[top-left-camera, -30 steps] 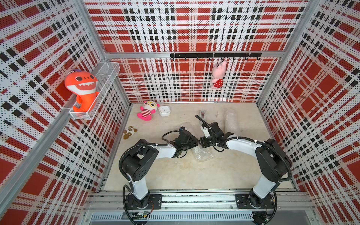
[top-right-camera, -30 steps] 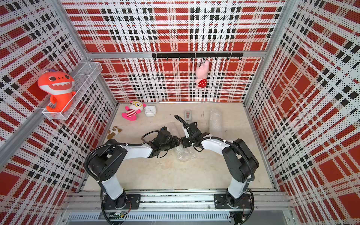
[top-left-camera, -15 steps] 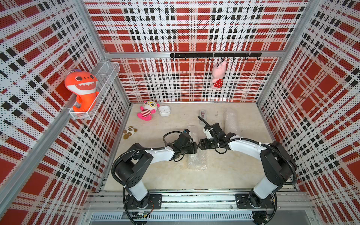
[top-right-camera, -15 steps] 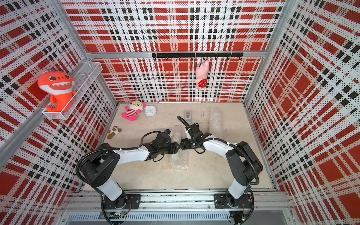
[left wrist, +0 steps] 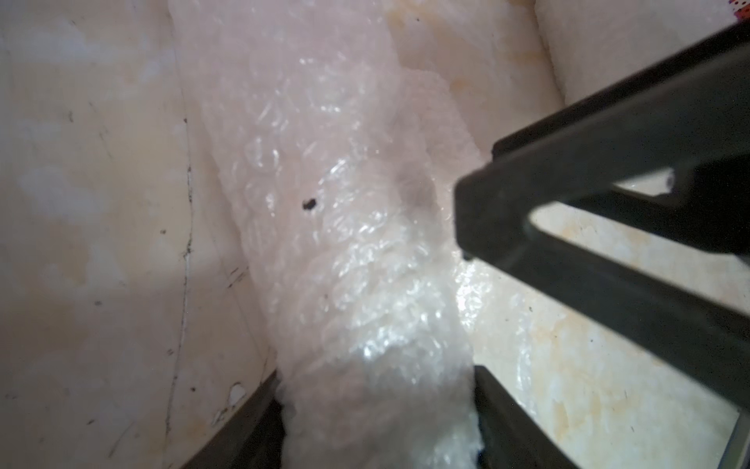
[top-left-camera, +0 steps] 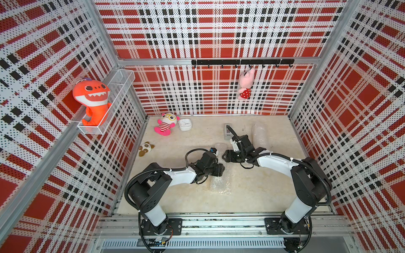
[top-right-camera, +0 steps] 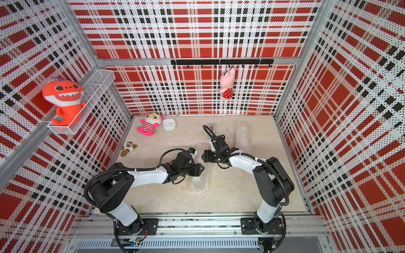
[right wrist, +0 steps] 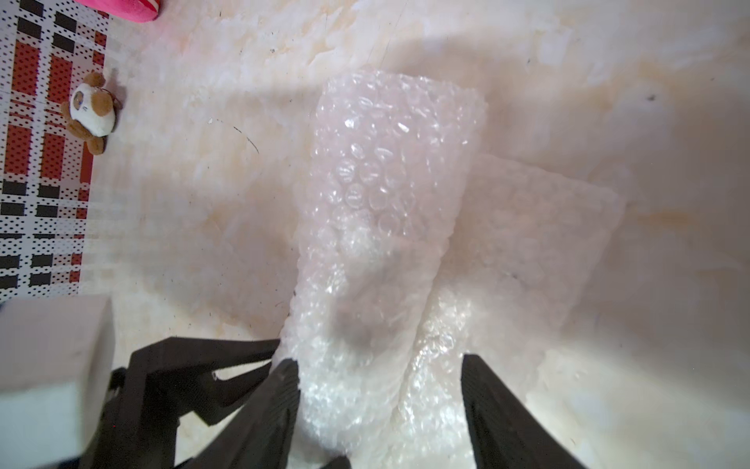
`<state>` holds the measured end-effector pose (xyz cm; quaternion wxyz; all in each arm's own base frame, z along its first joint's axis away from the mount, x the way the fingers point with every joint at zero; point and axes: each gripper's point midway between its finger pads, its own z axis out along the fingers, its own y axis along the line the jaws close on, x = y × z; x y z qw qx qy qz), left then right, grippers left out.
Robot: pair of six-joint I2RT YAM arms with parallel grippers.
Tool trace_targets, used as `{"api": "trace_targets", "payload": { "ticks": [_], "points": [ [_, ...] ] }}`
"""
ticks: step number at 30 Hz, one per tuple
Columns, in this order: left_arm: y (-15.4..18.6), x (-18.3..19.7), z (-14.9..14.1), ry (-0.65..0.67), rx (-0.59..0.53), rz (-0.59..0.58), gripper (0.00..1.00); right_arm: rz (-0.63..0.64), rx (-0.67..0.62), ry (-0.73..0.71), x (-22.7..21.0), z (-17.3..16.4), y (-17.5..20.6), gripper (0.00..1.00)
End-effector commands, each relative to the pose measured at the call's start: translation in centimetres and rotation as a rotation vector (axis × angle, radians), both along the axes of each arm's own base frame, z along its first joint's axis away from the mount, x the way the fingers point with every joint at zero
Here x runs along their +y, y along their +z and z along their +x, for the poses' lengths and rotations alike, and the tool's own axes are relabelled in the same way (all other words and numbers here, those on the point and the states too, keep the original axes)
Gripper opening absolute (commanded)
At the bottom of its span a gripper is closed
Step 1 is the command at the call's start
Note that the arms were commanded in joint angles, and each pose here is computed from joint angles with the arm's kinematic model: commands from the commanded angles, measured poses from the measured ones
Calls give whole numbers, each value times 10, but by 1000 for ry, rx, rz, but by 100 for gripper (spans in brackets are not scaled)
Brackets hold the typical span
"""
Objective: Wrap vases in bubble wrap
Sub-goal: Wrap the vase in bubble wrap.
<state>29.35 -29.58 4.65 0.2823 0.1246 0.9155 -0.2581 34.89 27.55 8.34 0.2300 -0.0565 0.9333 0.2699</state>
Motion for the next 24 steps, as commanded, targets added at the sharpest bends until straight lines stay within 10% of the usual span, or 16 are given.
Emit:
{"api": "trace_targets", "payload": {
  "ticks": [1, 14, 24],
  "points": [
    [-17, 7, -26, -60, 76, 66, 71, -18, 8, 13, 6, 5, -10, 66],
    [33, 2, -15, 42, 17, -92, 91, -196, 11, 3, -32, -14, -38, 60],
    [6, -7, -14, 97, 97, -77, 92, -190, 2, 6, -31, -13, -34, 58]
  ]
}}
